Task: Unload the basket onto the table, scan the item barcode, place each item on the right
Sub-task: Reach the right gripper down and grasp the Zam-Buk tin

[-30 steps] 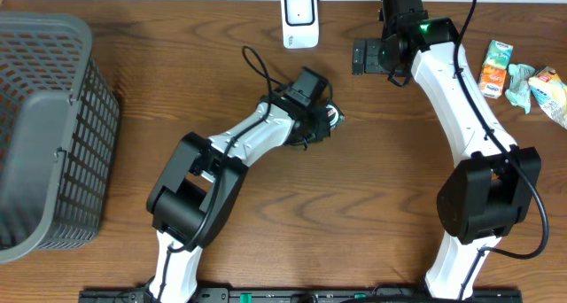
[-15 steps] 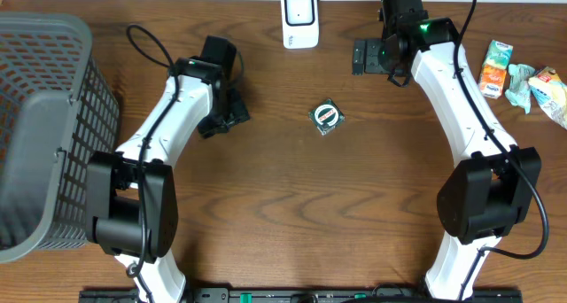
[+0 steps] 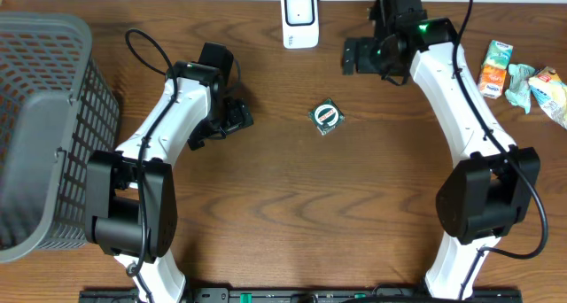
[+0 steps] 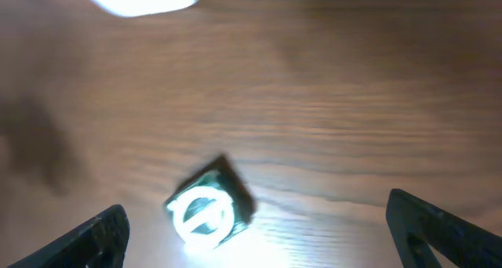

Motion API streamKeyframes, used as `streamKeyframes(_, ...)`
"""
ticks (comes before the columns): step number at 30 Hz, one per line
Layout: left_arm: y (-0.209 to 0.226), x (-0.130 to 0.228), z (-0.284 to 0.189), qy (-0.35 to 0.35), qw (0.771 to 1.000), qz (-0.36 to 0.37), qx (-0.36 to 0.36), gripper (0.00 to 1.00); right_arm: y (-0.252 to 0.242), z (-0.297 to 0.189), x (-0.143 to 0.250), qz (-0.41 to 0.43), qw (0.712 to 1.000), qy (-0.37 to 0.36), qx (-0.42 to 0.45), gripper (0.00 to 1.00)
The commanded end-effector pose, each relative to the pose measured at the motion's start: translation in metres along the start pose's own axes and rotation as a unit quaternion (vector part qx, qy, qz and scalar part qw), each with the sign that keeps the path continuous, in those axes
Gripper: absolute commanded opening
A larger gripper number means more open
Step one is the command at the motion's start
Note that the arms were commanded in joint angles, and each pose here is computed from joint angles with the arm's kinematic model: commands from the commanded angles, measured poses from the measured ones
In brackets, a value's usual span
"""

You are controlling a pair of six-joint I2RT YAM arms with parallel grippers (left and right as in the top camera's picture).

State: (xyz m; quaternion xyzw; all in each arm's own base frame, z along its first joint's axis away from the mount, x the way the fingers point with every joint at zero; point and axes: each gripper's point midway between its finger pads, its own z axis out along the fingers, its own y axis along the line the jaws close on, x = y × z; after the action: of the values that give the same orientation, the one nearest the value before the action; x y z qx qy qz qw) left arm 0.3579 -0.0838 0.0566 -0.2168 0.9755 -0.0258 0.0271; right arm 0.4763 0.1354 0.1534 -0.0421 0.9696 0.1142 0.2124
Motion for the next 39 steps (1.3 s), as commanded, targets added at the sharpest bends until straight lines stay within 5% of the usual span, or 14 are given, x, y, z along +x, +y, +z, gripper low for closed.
streamKeyframes(1,0.005,0.001,0.002,0.002,1.0,0.004,-0.009,0.97,0.052,0.041,0.038,-0.17,0.979,0.064,-0.092,0.96)
streamKeyframes(13,0.005,0.001,0.002,0.002,1.0,0.004,-0.009,0.98,0.027,0.121,0.098,-0.254,0.95,0.182,0.003,0.99)
streamKeyframes(23,0.005,0.001,0.002,0.002,1.0,0.004,-0.009,0.98,0.028,0.119,0.112,-0.241,0.948,0.207,0.002,0.77)
streamKeyframes(39,0.005,0.001,0.002,0.002,1.0,0.004,-0.009,0.98,0.034,0.143,0.122,-0.238,0.948,0.21,0.037,0.65)
